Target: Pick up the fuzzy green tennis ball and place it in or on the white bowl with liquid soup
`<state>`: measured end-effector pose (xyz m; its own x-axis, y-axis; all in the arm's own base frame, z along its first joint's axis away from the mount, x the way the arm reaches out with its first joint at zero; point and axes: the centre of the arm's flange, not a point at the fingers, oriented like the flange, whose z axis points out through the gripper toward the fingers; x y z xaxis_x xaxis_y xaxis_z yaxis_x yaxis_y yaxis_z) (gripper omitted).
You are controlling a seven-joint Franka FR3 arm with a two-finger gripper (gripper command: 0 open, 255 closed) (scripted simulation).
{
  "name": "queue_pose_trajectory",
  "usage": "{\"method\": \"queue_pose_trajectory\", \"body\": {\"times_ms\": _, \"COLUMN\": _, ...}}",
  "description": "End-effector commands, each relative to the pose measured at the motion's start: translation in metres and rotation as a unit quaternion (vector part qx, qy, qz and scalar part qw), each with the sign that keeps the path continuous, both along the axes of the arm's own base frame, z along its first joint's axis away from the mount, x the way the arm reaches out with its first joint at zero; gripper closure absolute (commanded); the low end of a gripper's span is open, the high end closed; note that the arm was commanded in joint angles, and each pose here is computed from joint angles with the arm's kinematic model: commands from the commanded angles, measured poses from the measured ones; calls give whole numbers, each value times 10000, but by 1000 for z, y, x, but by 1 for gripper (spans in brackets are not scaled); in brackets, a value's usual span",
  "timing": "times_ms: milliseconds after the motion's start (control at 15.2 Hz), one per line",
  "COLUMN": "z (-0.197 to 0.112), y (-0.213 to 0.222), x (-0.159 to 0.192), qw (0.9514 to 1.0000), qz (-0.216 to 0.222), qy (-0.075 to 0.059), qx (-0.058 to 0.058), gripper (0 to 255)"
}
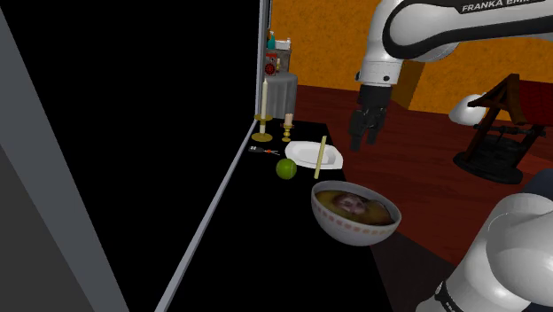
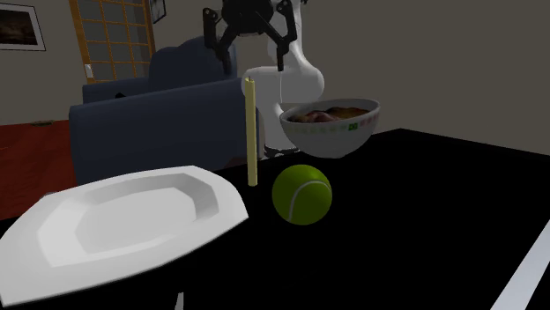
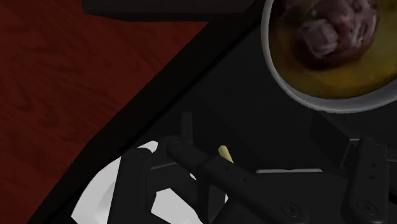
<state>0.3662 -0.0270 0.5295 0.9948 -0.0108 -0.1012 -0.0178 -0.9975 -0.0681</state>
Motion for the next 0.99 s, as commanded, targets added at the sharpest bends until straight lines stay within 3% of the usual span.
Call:
{"method": "queue_pose_trajectory", "body": {"times_ms": 0, "z": -12, "y": 5, "x": 20, "qw": 9999, "qz": 112, "qy": -52, "qx": 90, "gripper": 0}}
{"method": "queue_pose_trajectory", "body": {"times_ms": 924, "z": -96, "y": 56, "x": 160, "qw": 9933, "qz": 870, "qy": -319, "qx": 692, "gripper": 0}}
